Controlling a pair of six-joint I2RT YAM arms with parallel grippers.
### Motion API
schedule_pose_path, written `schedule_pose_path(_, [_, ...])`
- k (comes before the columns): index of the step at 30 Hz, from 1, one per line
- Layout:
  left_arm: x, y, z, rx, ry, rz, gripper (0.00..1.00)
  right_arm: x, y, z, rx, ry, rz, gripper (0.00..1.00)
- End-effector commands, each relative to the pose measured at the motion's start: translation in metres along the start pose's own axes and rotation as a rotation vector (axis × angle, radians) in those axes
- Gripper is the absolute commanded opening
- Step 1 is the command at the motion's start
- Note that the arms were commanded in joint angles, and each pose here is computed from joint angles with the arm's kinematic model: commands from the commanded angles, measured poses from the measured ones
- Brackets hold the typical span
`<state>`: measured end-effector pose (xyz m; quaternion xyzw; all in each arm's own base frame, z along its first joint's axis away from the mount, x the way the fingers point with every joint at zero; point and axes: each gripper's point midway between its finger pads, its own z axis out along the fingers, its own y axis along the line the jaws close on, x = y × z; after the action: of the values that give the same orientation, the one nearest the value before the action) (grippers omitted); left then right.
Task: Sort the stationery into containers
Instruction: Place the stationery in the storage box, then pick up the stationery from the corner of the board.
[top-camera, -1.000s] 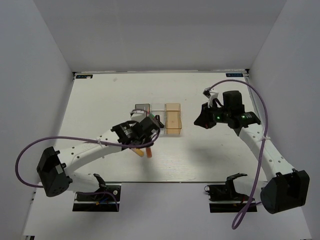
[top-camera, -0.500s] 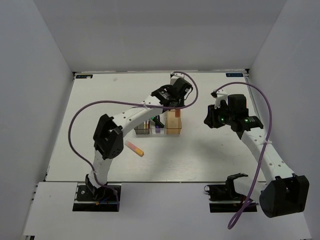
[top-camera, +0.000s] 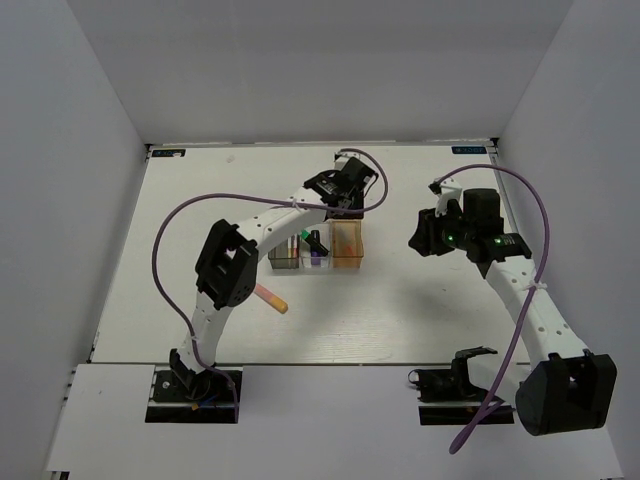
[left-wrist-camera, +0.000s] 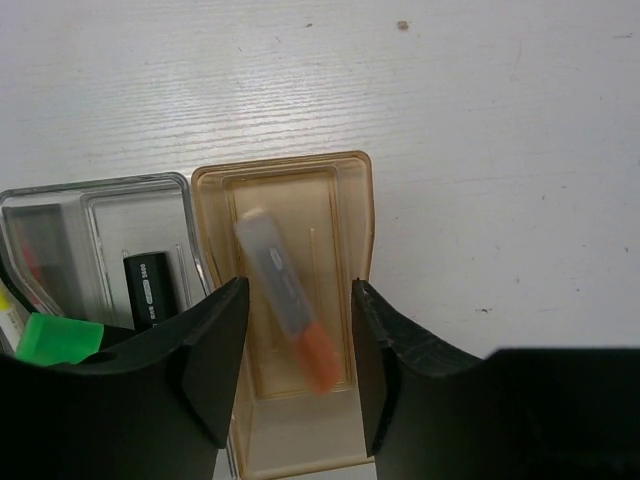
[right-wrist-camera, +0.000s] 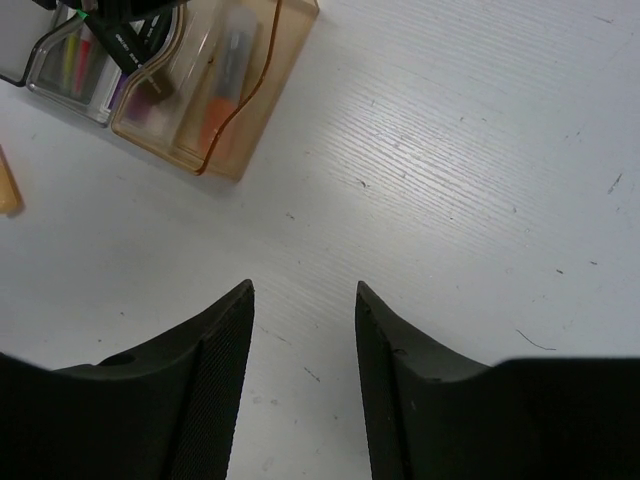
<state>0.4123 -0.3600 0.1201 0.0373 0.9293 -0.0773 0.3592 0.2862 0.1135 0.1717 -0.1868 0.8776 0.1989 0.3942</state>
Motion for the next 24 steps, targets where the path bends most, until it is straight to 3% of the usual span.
schedule_pose_path(1, [-0.01, -0.007, -0.019, 0.047, -0.021, -0.011, 0.56, -0.006, -0.001, 0.0, -0.018, -0.031, -0.003, 0.49])
schedule_pose_path(2, [-0.008, -0.006, -0.02, 0.044, -0.015, -0.01, 0.56, -0.005, 0.001, 0.0, -0.024, -0.029, -0.002, 0.49])
schedule_pose_path(3, [-0.017, -0.005, -0.032, 0.048, -0.037, -0.029, 0.43, -0.005, 0.002, 0.001, -0.028, -0.028, -0.001, 0.49])
schedule_pose_path(5, [-0.008, 0.006, -0.04, 0.014, -0.026, -0.032, 0.07, -0.005, 0.0, 0.0, -0.026, -0.027, 0.007, 0.49])
schedule_pose_path(6, [-0.024, 0.014, -0.07, 0.006, -0.078, -0.079, 0.0, -0.005, -0.001, -0.001, -0.023, -0.028, 0.015, 0.47])
schedule_pose_path(9, [0.027, 0.06, -0.093, -0.119, -0.023, -0.125, 0.0, -0.006, -0.001, -0.003, -0.027, -0.04, 0.021, 0.45])
schedule_pose_path(10, [0.022, 0.07, -0.114, -0.142, -0.074, -0.252, 0.0, -0.005, -0.002, -0.003, -0.024, -0.041, 0.024, 0.44])
schedule_pose_path(11, [0.022, 0.081, -0.135, -0.139, -0.087, -0.297, 0.13, -0.006, -0.004, -0.004, -0.022, -0.044, 0.03, 0.44])
schedule_pose_path(12, [0.064, 0.107, -0.128, -0.22, -0.013, -0.276, 0.18, -0.006, -0.003, -0.003, -0.025, -0.044, 0.028, 0.44])
schedule_pose_path(13, [0.065, 0.116, -0.152, -0.192, -0.022, -0.316, 0.22, -0.006, -0.003, -0.003, -0.025, -0.041, 0.035, 0.44])
schedule_pose_path(14, [0.077, 0.124, -0.156, -0.219, -0.005, -0.394, 0.34, -0.007, -0.003, -0.004, -0.025, -0.045, 0.037, 0.44])
schedule_pose_path(15, [0.113, 0.144, -0.149, -0.285, 0.052, -0.373, 0.43, -0.007, -0.004, -0.004, -0.026, -0.045, 0.038, 0.44])
schedule_pose_path(17, [0.133, 0.159, -0.157, -0.289, 0.048, -0.44, 0.59, -0.006, -0.003, -0.004, -0.029, -0.041, 0.044, 0.44])
schedule_pose_path(20, [0.16, 0.178, -0.148, -0.326, 0.06, -0.467, 0.67, -0.007, -0.005, -0.003, -0.021, -0.042, 0.05, 0.45])
schedule_pose_path(24, [0.176, 0.185, -0.132, -0.37, 0.092, -0.477, 0.68, -0.004, -0.005, -0.002, -0.027, -0.033, 0.057, 0.45])
